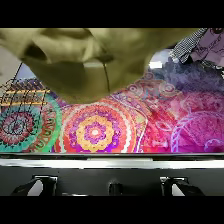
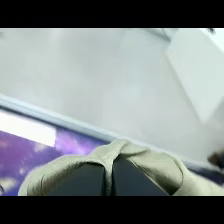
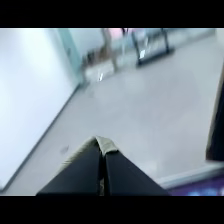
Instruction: Fold the clothes and pants, and hang the long-sleeved shirts on hangers.
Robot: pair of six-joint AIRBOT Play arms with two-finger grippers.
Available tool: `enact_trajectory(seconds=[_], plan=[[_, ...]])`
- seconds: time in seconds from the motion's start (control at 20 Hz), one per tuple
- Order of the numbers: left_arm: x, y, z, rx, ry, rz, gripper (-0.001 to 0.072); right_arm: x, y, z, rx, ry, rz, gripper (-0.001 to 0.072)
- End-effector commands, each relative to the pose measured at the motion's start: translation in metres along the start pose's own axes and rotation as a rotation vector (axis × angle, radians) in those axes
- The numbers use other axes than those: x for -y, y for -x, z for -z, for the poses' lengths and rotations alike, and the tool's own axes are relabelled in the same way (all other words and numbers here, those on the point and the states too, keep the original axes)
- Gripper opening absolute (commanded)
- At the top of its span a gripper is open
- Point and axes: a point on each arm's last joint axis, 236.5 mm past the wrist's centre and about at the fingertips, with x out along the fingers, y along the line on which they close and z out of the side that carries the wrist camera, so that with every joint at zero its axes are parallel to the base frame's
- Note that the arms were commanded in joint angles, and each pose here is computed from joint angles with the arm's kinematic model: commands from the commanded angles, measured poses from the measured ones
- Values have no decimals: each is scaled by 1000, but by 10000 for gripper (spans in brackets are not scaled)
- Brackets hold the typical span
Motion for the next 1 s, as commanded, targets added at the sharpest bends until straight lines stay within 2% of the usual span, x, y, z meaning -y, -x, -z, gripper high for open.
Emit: enact_trajectory(seconds=[0.0, 0.25, 0.45, 0.65, 0.95], plan=[[20, 81, -32, 143, -58, -74, 18, -21, 84, -60, 162, 65, 50, 25], [19, 113, -26, 154, -48, -144, 18, -31, 130, -59, 148, 0, 58, 24], [12, 58, 20, -58, 51, -51, 18, -3, 86, -19, -1, -153, 123, 24], [-21, -43, 109, -381, 168, 35, 18, 61, -12, 108, -397, -300, 270, 25], [-65, -184, 355, -951, 212, -22, 19, 165, -110, 380, -1033, -507, 431, 26]])
